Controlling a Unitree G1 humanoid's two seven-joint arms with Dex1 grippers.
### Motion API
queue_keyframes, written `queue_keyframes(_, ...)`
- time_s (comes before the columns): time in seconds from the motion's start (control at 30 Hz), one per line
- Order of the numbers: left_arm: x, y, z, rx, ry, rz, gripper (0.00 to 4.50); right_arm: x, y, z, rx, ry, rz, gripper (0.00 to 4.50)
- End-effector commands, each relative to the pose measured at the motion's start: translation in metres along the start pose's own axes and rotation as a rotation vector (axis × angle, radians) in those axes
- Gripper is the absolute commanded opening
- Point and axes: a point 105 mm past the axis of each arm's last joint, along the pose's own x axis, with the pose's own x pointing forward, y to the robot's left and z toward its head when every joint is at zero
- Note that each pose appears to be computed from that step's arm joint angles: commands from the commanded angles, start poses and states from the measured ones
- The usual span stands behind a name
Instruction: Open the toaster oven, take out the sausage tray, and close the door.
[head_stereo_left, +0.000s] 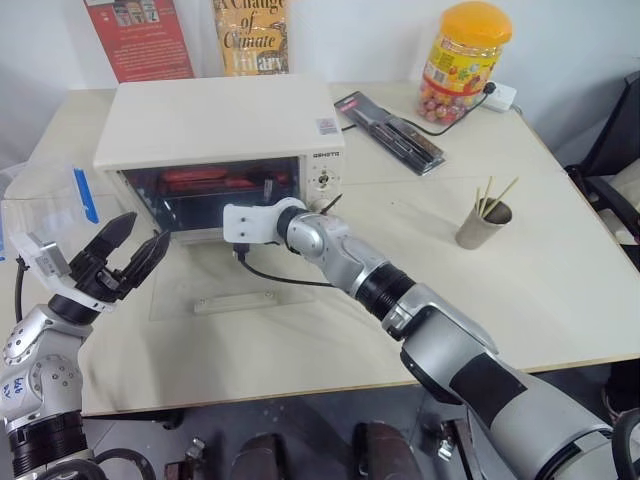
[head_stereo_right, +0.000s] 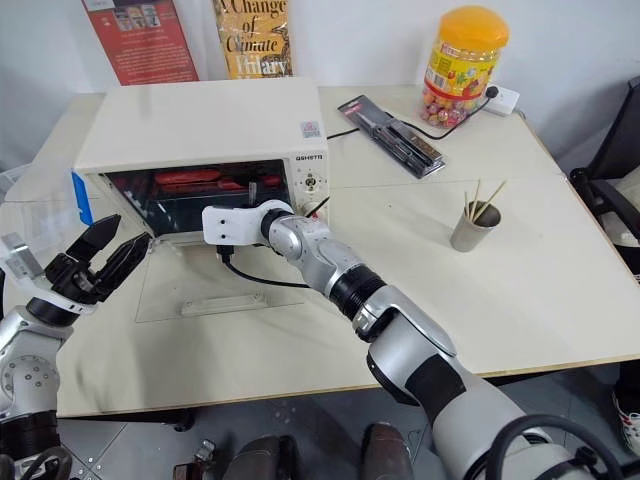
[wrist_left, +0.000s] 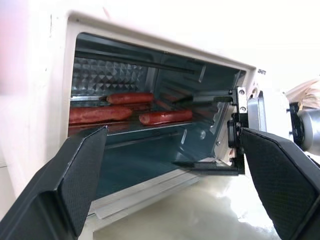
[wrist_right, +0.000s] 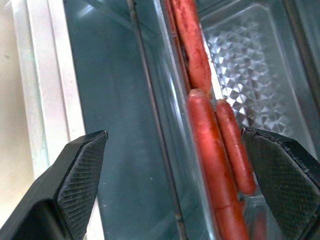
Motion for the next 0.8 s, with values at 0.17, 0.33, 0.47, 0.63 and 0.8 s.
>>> queue_keyframes(0.17, 0.008, 0.0, 0.01, 0.039, -0.041, -0.006, 4.5, 0.006, -0.019, 0.005, -0.008, 0.009, -0.056, 2.28)
queue_keyframes(0.33, 0.011, 0.001, 0.01, 0.037, -0.044, -0.007, 4.5, 0.007, -0.022, 0.004, -0.019, 0.018, -0.066, 0.52)
queue_keyframes(0.47, 0.015, 0.0, 0.011, 0.026, -0.047, -0.016, 4.5, 0.007, -0.024, 0.006, -0.038, 0.01, -0.08, 0.04)
queue_keyframes(0.63, 0.02, -0.001, 0.014, 0.011, -0.053, -0.033, 4.5, 0.005, -0.029, 0.01, -0.062, -0.006, -0.096, 0.04)
queue_keyframes(0.8, 0.025, 0.003, 0.019, 0.005, -0.053, -0.046, 4.5, 0.002, -0.032, 0.016, -0.093, -0.031, -0.111, 0.04)
